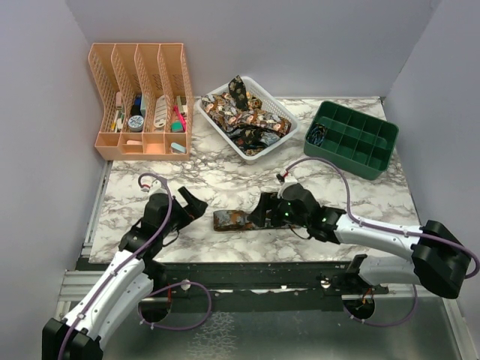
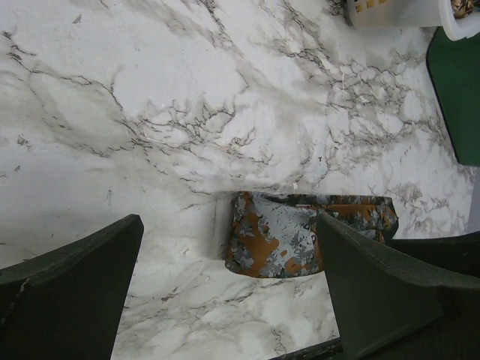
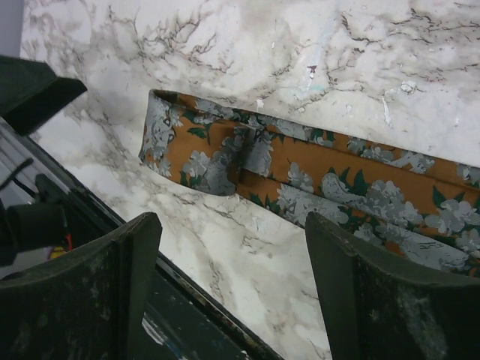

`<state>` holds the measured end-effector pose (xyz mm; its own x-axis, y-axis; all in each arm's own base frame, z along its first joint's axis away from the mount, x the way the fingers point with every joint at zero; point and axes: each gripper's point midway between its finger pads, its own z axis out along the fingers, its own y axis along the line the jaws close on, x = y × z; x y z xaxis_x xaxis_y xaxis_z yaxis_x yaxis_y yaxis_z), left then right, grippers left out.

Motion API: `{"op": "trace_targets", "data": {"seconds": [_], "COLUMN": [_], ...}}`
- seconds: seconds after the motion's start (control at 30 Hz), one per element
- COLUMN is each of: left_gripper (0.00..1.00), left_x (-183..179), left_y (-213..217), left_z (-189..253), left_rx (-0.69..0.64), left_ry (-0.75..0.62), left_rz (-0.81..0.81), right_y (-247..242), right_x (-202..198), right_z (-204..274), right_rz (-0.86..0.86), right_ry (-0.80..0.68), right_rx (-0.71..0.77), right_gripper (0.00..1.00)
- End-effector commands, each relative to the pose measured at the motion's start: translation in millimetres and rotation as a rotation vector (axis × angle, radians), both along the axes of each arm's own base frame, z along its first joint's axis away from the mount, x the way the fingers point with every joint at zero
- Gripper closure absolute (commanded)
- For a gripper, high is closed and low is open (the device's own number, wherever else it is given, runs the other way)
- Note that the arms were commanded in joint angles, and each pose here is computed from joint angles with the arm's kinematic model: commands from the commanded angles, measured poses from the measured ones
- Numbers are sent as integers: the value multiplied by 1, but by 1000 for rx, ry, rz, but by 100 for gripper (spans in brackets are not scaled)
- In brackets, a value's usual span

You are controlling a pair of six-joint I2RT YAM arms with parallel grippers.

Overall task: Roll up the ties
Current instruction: Roll the tie at the center of the board.

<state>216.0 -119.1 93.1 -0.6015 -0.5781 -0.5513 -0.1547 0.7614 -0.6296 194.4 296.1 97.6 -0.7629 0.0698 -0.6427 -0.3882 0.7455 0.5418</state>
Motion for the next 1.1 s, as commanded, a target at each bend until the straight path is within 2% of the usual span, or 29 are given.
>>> {"op": "trace_targets", "data": {"seconds": [0.0,0.2,0.43,0.7,0.87,1.07], "left_gripper": [1,1,1,1,1,1], "left_x": [-5,-8,-9,-14,-17,-18], "left_y": [-2,-15,-22,-33,-45,-53], "left_z": [-9,-10,-6,-9,-13,-13], "left_rx": [2,-36,-54,-87,-123,-147], "left_ry": [11,3,-23,-39,-47,-69], "left_rz": [-30,-100,-153,-222,-290,-338], "right_y": [5,29,54,54,43,39], "right_x": [12,15,13,10,9,5], "right_z": [10,-3,-21,-44,-59,-56], "right_rz": [-142,-89,-14,-1,-29,-24], "right_ry": [52,126,207,254,273,269], "right_rx": [92,48,28,-30,-100,-84], "right_gripper": [20,28,32,42,54,61]}}
